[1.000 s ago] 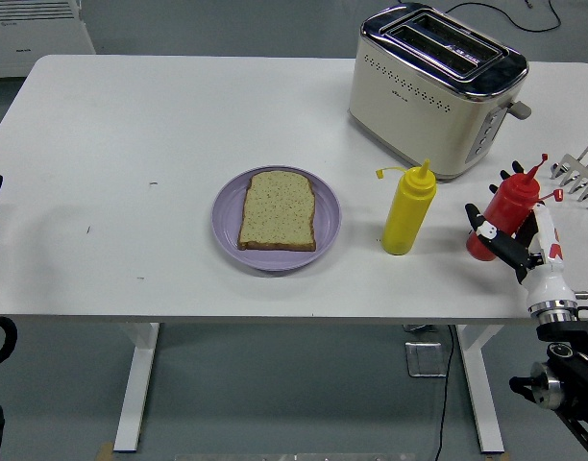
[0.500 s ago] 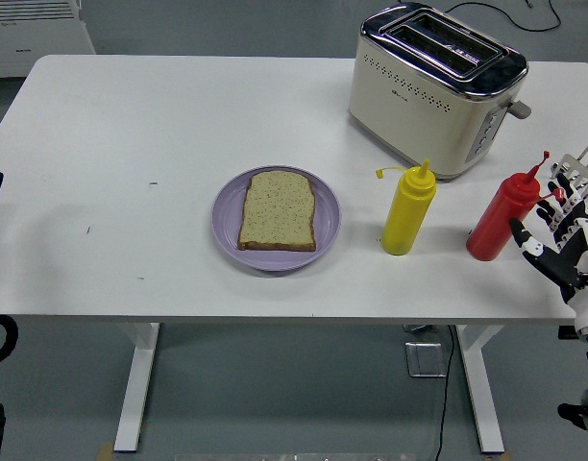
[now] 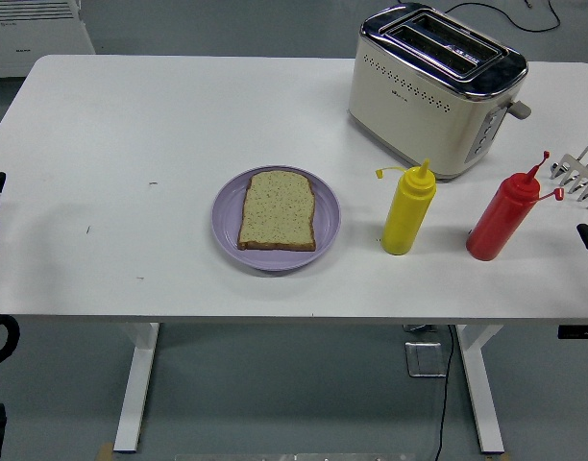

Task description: Pick up the cup,pour liquid into bread,place the cup on the desk

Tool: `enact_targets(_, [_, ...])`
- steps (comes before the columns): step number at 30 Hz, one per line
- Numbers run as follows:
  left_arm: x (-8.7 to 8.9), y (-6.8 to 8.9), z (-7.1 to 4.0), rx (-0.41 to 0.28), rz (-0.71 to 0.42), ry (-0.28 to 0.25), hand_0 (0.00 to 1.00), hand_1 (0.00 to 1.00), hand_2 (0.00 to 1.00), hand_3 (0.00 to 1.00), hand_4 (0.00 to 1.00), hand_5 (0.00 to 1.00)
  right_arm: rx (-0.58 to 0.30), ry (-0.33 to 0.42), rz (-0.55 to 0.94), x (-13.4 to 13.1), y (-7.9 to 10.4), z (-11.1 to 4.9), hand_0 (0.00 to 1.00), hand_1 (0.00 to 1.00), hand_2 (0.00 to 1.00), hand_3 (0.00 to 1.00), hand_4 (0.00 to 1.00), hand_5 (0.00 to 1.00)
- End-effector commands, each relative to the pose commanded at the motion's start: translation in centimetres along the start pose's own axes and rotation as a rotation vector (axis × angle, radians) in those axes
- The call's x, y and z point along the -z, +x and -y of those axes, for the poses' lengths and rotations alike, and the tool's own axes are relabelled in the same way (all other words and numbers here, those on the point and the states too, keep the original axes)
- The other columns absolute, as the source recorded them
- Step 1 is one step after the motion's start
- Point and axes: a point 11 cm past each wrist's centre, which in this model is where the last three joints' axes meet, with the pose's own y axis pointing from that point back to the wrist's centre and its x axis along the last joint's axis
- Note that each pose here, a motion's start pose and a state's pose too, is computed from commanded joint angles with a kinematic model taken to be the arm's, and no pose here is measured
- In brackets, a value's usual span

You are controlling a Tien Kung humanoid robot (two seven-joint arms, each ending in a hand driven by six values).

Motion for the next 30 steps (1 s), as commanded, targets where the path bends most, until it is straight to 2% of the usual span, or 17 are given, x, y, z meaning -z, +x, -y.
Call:
enact_targets(4, [0.1, 0.0, 0.0, 0.001, 0.001, 0.003, 0.777, 0.727, 0.723, 0.659, 0.526, 0.952, -0.019, -0.003, 0.204, 1.1, 0.5, 1.1, 0.913, 0.851, 0.928, 0.97, 0.841, 0.278])
enact_targets(5, [0.1, 0.0, 0.0, 0.001, 0.002, 0.003, 0.779, 0.726, 0.722, 0.659, 0.526, 0.952, -0.024, -0.005, 0.254, 1.3, 0.6, 1.4, 0.853, 0.798, 0.838, 0.876, 0.751, 0.379])
enact_targets(10, [0.1, 0.1, -0.1, -0.003, 0.003, 0.003, 0.779, 0.726, 0.722, 0.659, 0.526, 0.952, -0.059, 0.015, 0.526, 2.5, 1.6, 2.6, 0.853, 0.798, 0.838, 0.876, 0.751, 0.379])
enact_targets(11, [0.1, 0.2, -0.1, -0.004, 0.003, 0.004, 0.779, 0.727, 0.723, 0.66, 0.527, 0.953, -0.064, 0.022, 0.582, 2.8, 1.7, 3.0, 0.826, 0.765, 0.796, 0.837, 0.704, 0.478])
enact_targets(16, [0.1, 0.2, -0.2, -0.004, 0.004, 0.005, 0.779, 0.727, 0.723, 0.66, 0.527, 0.953, -0.121, 0.023, 0.826, 2.8, 2.3, 4.1, 0.826, 0.765, 0.796, 0.837, 0.704, 0.478])
enact_targets(17, [0.1, 0.2, -0.2, -0.003, 0.004, 0.005, 0.78, 0.726, 0.723, 0.661, 0.527, 0.954, -0.132, 0.024, 0.878, 2.8, 2.3, 4.4, 0.811, 0.754, 0.772, 0.821, 0.685, 0.533])
enact_targets(21, [0.0, 0.2, -0.2, -0.004, 0.004, 0.002, 0.78, 0.726, 0.723, 0.661, 0.527, 0.954, -0.142, 0.02, 0.952, 2.9, 2.4, 5.1, 0.811, 0.754, 0.772, 0.821, 0.685, 0.533])
enact_targets(30, [-0.2, 0.0, -0.1, 0.0, 0.002, -0.004, 0.781, 0.728, 0.724, 0.662, 0.525, 0.951, -0.135, 0.032, 0.981, 3.0, 2.1, 5.7, 0.806, 0.748, 0.771, 0.819, 0.668, 0.577])
